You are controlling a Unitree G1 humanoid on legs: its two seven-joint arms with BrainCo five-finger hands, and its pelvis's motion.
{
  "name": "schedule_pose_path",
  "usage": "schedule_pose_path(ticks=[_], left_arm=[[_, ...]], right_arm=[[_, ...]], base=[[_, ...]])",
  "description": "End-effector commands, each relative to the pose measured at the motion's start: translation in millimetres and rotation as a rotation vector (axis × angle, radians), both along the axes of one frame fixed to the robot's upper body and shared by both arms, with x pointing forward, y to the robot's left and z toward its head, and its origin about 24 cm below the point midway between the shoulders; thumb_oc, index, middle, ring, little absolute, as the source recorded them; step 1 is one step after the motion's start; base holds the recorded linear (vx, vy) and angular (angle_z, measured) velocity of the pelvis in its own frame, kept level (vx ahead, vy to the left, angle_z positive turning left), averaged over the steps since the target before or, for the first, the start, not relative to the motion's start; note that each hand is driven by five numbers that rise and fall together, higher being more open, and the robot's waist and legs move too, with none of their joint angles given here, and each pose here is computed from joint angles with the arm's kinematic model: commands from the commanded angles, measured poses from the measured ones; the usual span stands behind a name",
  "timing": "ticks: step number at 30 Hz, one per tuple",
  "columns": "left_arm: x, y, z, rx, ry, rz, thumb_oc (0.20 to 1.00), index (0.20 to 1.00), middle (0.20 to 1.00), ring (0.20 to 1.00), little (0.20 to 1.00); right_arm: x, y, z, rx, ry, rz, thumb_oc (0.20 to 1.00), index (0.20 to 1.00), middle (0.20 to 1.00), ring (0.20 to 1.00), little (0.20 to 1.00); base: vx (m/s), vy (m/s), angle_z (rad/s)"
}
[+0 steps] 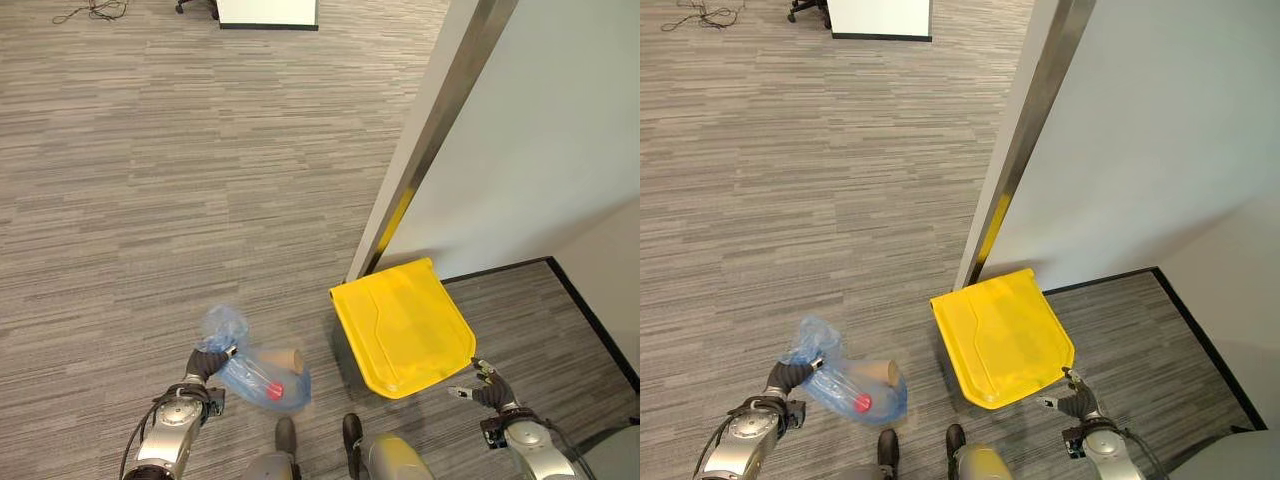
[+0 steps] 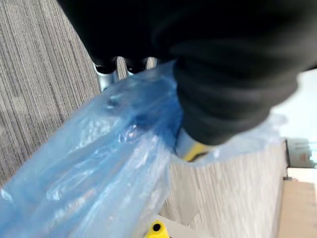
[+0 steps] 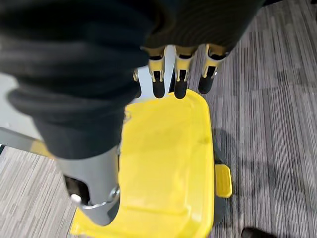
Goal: Gather garbage on tea table into small bin, then transfer packed bag to large trash can.
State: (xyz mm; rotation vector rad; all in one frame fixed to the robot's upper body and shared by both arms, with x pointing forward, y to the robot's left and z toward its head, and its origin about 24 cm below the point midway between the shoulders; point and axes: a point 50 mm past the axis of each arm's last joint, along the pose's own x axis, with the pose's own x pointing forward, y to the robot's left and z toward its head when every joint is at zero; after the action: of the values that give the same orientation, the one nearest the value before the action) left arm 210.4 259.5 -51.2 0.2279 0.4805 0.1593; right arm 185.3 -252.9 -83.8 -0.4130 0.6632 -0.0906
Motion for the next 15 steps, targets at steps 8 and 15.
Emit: schedule_pose_path(ticks=[8, 15], left_arm=[[11, 8, 22, 0.014, -0.121, 0.010, 0.200, 0.200, 0.200, 0.200, 0.200], [6, -4, 15, -0.004, -0.089, -0.052, 0.200, 0.200, 0.200, 0.200, 0.200]], right_arm=[[10, -17, 19, -0.061, -0.103, -0.034, 1.000, 1.000, 1.000, 1.000, 1.000], [0, -18, 12, -0.050, -0.065, -0.040, 1.000, 1.000, 1.000, 1.000, 1.000]], base=[[-0.21, -0.281, 0.22], [-0.16, -0.007, 0.37]])
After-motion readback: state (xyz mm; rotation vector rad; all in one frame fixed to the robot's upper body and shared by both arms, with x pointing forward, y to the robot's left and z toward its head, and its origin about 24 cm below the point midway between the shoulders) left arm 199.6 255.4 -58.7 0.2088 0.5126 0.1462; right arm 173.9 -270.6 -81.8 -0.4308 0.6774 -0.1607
